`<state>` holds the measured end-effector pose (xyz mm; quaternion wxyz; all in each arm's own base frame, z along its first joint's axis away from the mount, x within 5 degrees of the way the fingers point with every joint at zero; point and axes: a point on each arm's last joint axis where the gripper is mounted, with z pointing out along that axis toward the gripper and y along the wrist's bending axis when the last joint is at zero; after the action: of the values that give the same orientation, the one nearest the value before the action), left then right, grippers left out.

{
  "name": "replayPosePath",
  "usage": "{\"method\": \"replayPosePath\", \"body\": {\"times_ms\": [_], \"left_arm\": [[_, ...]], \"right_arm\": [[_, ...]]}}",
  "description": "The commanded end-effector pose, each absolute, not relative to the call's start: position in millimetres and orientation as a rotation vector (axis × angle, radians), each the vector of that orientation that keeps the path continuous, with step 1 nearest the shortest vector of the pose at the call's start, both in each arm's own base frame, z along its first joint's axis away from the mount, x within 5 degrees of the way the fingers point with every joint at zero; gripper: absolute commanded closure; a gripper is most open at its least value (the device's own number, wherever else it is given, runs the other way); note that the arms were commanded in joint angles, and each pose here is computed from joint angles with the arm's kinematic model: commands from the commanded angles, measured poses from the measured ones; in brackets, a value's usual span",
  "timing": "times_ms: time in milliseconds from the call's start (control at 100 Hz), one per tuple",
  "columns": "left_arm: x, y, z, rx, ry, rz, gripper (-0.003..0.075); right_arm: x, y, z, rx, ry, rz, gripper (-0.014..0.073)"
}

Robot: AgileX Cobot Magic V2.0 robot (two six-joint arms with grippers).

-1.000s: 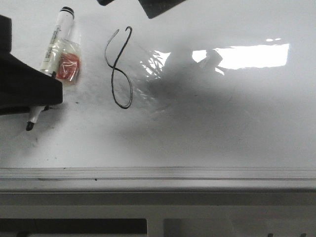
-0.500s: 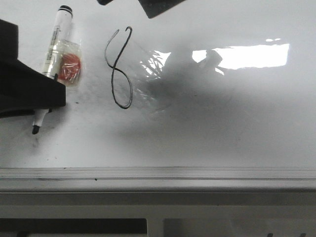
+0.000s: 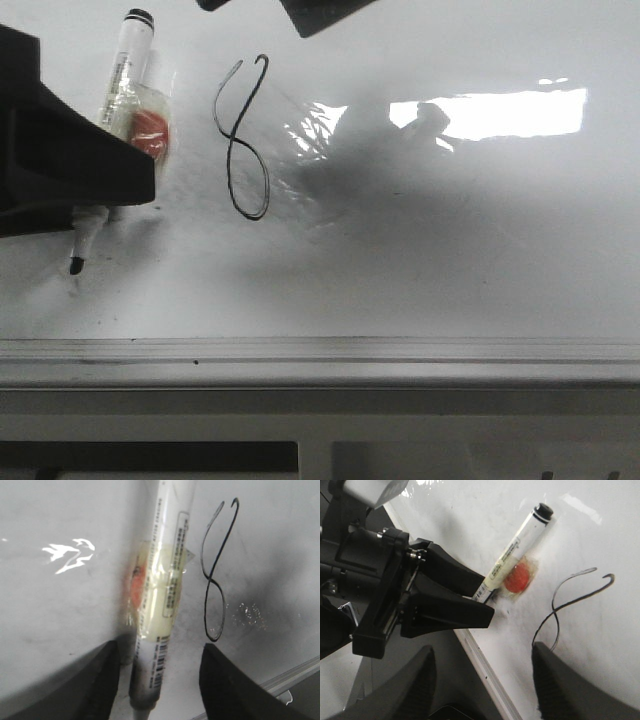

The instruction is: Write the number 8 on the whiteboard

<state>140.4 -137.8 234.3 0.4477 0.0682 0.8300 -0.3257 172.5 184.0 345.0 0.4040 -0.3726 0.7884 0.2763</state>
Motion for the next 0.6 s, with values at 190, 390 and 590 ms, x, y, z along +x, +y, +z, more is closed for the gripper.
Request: {"method": "replayPosePath", "body": {"times_ms": [190, 390, 590], "left_arm": [[135, -128, 264, 0.185, 1.878, -0.841, 0.0348], [113, -106, 276, 0.204, 1.740, -0.878, 0.0631], [87, -79, 278, 0.203, 1.595, -0.923, 0.0741]], "right_arm": [[168, 180, 364, -0.875, 1.937, 0.742, 0.0663], [150, 155, 383, -0.835, 1.762, 0.644, 0.0657], [111, 112, 376, -0.744, 1.597, 0.595, 0.0657]]}}
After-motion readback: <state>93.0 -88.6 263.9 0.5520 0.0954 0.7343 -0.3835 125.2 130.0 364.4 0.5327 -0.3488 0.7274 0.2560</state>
